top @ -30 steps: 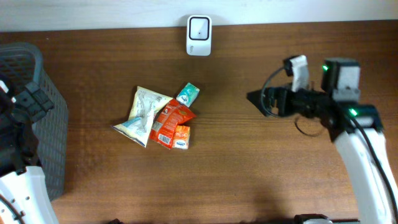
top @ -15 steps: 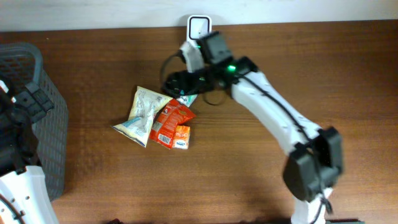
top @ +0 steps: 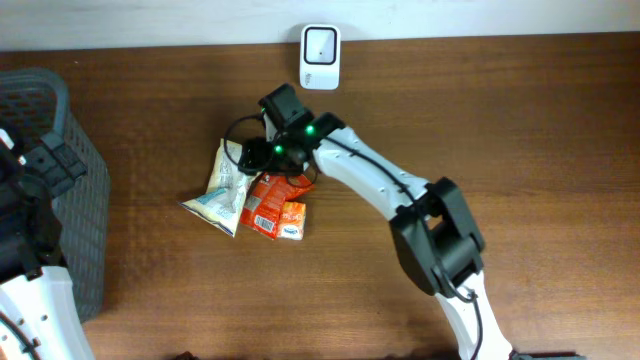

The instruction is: Scan the item barcode

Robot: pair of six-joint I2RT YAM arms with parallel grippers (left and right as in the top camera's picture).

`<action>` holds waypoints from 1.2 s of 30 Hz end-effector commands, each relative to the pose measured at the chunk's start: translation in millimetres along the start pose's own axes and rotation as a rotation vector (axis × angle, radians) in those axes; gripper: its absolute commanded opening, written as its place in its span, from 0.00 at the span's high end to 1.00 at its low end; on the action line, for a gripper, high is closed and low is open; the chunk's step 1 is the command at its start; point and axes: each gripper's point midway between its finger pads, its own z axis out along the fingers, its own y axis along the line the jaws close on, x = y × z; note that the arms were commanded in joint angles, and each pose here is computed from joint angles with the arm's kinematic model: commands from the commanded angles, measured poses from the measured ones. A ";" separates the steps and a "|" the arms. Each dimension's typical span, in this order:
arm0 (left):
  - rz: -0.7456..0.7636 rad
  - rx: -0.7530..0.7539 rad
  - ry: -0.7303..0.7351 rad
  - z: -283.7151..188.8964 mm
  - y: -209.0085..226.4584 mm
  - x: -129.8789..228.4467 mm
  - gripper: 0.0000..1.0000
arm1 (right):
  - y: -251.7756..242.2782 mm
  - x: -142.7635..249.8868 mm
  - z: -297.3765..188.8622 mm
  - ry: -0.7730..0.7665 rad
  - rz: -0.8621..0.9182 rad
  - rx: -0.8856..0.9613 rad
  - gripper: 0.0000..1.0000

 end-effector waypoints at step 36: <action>0.009 -0.008 -0.002 0.3 2.2 -1.3 0.01 | -18.6 20.0 -146.1 0.300 -0.799 0.087 0.96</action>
